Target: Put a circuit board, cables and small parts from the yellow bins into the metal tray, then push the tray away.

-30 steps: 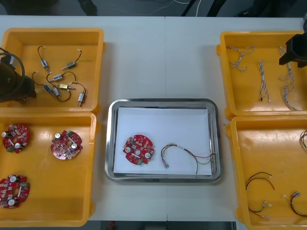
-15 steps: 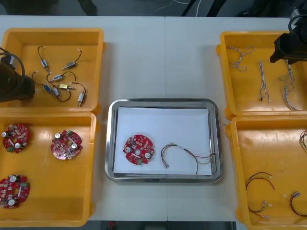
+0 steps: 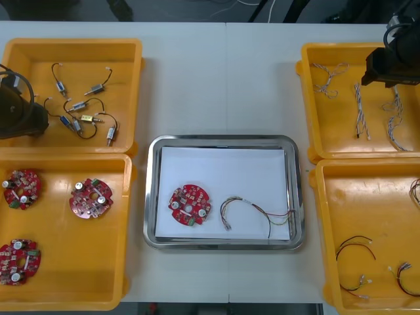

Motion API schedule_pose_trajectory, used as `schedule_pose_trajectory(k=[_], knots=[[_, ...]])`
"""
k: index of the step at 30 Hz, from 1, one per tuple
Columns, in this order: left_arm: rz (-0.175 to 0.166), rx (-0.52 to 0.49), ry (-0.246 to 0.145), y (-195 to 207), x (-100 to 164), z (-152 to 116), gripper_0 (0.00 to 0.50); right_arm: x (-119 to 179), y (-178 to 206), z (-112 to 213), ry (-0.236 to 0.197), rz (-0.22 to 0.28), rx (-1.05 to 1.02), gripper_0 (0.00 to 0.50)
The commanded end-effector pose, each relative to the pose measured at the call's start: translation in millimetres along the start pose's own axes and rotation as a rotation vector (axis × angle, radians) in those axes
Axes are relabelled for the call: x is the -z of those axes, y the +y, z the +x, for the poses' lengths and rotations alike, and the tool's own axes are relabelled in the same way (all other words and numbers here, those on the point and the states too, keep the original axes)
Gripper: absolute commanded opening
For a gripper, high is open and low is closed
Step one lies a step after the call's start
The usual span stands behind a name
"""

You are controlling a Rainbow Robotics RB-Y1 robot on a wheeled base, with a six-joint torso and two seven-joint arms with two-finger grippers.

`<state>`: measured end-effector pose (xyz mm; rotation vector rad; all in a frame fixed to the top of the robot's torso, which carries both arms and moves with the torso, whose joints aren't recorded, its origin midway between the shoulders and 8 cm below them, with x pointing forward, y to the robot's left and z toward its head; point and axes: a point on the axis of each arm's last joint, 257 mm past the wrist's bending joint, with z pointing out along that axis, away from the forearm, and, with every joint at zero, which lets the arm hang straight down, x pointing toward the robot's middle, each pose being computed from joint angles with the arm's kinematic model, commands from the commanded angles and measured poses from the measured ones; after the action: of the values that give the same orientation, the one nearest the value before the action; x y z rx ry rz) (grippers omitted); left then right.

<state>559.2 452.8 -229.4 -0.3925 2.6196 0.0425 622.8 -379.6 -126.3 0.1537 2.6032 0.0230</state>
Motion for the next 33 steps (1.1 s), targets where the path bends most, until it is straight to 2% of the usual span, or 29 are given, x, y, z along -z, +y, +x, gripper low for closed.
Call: schedule_pose_trajectory(k=[1, 13, 18, 23, 33], knots=[[0.029, -0.089, -0.034, -23.7, 21.5, -26.2, 0.000, 12.2, 15.8, -30.6, -0.074, 0.007, 0.069, 0.500], [0.021, -0.088, 0.001, -21.8, 45.6, -33.0, 0.000, -17.3, 14.9, -19.4, -0.063, 0.006, 0.088, 0.500], [0.018, -0.086, 0.025, -18.6, 65.1, -37.2, 0.000, -32.7, 16.3, -14.3, -0.066, 0.003, 0.090, 0.500], [0.011, -0.096, 0.037, -18.4, 82.8, -39.8, 0.000, -33.6, 15.6, -14.4, -0.068, 0.004, 0.089, 0.500], [-0.005, -0.122, 0.071, -24.4, 117.4, -32.0, 0.000, -48.8, 13.5, -6.4, -0.065, 0.004, 0.085, 0.500]])
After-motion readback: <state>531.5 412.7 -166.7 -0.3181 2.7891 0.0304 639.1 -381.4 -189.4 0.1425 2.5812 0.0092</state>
